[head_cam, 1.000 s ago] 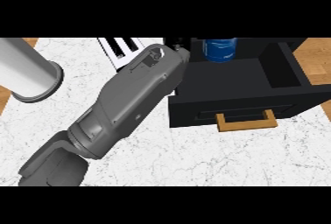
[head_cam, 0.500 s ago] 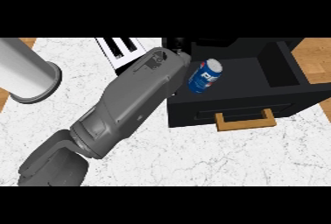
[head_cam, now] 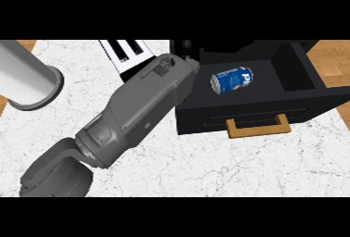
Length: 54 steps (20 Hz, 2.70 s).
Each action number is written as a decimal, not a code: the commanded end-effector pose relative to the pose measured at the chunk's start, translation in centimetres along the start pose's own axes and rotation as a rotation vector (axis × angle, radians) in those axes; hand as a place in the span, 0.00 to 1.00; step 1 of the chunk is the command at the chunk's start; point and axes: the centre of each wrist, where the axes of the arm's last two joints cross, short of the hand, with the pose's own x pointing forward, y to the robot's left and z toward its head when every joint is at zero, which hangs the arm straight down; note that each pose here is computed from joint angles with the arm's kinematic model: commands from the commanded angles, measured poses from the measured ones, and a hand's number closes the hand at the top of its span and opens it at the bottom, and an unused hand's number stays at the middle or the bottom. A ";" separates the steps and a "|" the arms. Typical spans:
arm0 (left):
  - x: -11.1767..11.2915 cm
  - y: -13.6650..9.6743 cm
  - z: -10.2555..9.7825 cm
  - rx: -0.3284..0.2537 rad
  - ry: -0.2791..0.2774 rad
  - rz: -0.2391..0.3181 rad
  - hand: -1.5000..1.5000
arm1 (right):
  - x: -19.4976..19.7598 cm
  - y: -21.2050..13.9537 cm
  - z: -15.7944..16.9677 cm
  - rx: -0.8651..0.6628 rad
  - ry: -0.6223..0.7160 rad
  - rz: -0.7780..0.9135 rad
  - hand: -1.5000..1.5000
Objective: Pick up the can, place it into the drawer and close the drawer
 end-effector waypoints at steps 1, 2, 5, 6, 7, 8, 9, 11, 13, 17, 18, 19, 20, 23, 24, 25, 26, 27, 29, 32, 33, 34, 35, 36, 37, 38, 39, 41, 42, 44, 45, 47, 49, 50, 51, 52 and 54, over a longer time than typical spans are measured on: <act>0.1 0.3 -0.5 0.007 -0.003 0.016 0.00 | 0.8 -0.4 -0.1 0.016 -0.036 0.008 0.00; 0.7 -0.3 -0.1 0.021 -0.030 0.019 0.00 | 0.9 -0.1 -0.6 0.020 -0.048 0.041 0.00; 0.5 -0.4 0.3 -0.007 -0.035 0.038 0.00 | 2.9 -0.4 -0.5 0.047 -0.151 0.248 0.00; 0.9 -0.4 0.1 0.003 -0.026 0.067 0.00 | 4.0 0.6 -0.9 0.066 -0.172 0.300 0.00; 0.7 -0.1 -0.1 -0.003 -0.049 0.068 0.00 | 4.0 0.6 -1.0 0.076 -0.191 0.339 0.00; 0.7 -0.4 0.2 -0.016 -0.050 0.079 0.00 | 3.8 1.0 -1.5 0.117 -0.215 0.330 0.00; 0.3 -0.5 0.5 -0.016 -0.044 0.071 0.00 | 3.3 1.1 -2.3 0.112 -0.219 0.321 0.00; 0.2 -0.4 0.5 -0.018 -0.067 0.069 0.00 | 4.2 2.0 -2.2 0.136 -0.274 0.353 0.00; 0.5 -0.2 0.0 -0.032 -0.100 0.101 0.00 | 4.6 3.0 -2.7 0.121 -0.280 0.402 0.00; 0.9 -0.6 0.2 0.024 -0.123 0.072 0.00 | 4.6 4.1 -4.3 0.194 -0.315 0.506 0.00; 2.5 -1.8 1.0 0.002 -0.120 0.085 0.00 | 5.0 4.6 -4.9 0.181 -0.327 0.535 0.00; 3.8 -2.3 1.0 -0.007 -0.098 0.095 0.00 | 4.4 5.7 -4.8 0.180 -0.320 0.561 0.00; 2.6 -1.3 0.3 -0.020 -0.083 0.089 0.00 | 4.0 5.3 -6.0 0.185 -0.295 0.582 0.00; 2.4 -1.4 0.6 -0.032 -0.093 0.116 0.00 | 2.7 7.5 -7.3 0.206 -0.299 0.654 0.00; 4.0 -2.2 0.9 -0.010 -0.086 0.118 0.00 | 2.7 7.4 -8.2 0.239 -0.309 0.669 0.00; 1.4 -1.0 0.7 -0.022 -0.078 0.102 0.00 | 3.1 8.7 -8.2 0.227 -0.320 0.698 0.00; 1.5 -0.9 0.5 -0.007 -0.061 0.115 0.00 | 2.4 9.1 -9.1 0.221 -0.318 0.731 0.00; 3.6 -2.2 1.0 -0.015 -0.076 0.096 0.00 | 1.5 10.1 -9.7 0.217 -0.309 0.739 0.00; 1.9 -1.2 0.8 -0.021 -0.061 0.099 0.00 | 0.2 11.1 -10.8 0.229 -0.325 0.776 0.00; 1.7 0.6 -0.3 -0.008 -0.050 0.101 0.00 | -2.0 12.1 -12.9 0.231 -0.347 0.831 0.00; 3.2 -1.9 1.0 -0.014 -0.039 0.093 0.00 | -0.4 13.9 -14.3 0.241 -0.359 0.853 0.00; 3.0 -1.6 1.1 -0.008 -0.060 0.100 0.00 | -2.0 14.3 -14.8 0.259 -0.335 0.916 0.00; 2.2 0.0 0.1 0.015 -0.054 0.078 0.00 | -1.6 14.4 -15.0 0.260 -0.345 0.924 0.00; 3.8 0.5 0.0 -0.007 -0.042 0.091 0.00 | -2.0 15.0 -14.8 0.264 -0.348 0.925 0.00; 3.2 1.1 -0.3 -0.008 -0.043 0.100 0.00 | -3.4 15.2 -16.1 0.293 -0.345 0.956 0.00; 1.7 0.2 0.4 0.010 -0.039 0.094 0.00 | -3.6 16.2 -16.6 0.309 -0.352 0.977 0.00; 2.7 0.2 0.3 0.007 -0.049 0.075 0.00 | -5.0 17.5 -17.0 0.322 -0.345 1.007 0.00; 3.2 2.2 -0.7 0.033 -0.062 0.067 0.00 | -5.8 15.9 -18.7 0.324 -0.355 1.040 0.00; 4.4 1.2 -0.4 0.019 -0.062 0.081 0.00 | -4.9 18.6 -19.6 0.356 -0.356 1.099 0.00; 2.1 2.0 0.2 0.005 -0.060 0.065 0.00 | -8.1 17.6 -20.0 0.379 -0.345 1.171 0.00; 1.9 2.8 0.0 0.018 -0.053 0.067 0.00 | -7.2 19.7 -20.4 0.377 -0.347 1.197 0.00; 3.6 3.1 0.1 0.006 -0.065 0.055 0.00 | -9.6 18.4 -20.9 0.371 -0.291 1.256 0.00; 3.5 4.2 -0.4 0.042 -0.053 0.063 0.00 | -9.2 18.9 -23.8 0.327 -0.300 1.227 0.00; 4.2 4.6 -0.3 0.060 -0.054 0.067 0.00 | -11.4 18.8 -22.6 0.327 -0.288 1.257 0.00; 3.9 5.7 -0.9 0.053 -0.058 0.062 0.00 | -11.7 21.0 -22.9 0.349 -0.280 1.264 0.00; 3.7 7.5 -1.3 0.044 -0.049 0.043 0.00 | -12.3 19.6 -23.2 0.329 -0.275 1.272 0.00; 4.6 6.4 -0.8 0.072 -0.058 0.068 0.00 | -13.8 20.9 -23.4 0.337 -0.263 1.291 0.00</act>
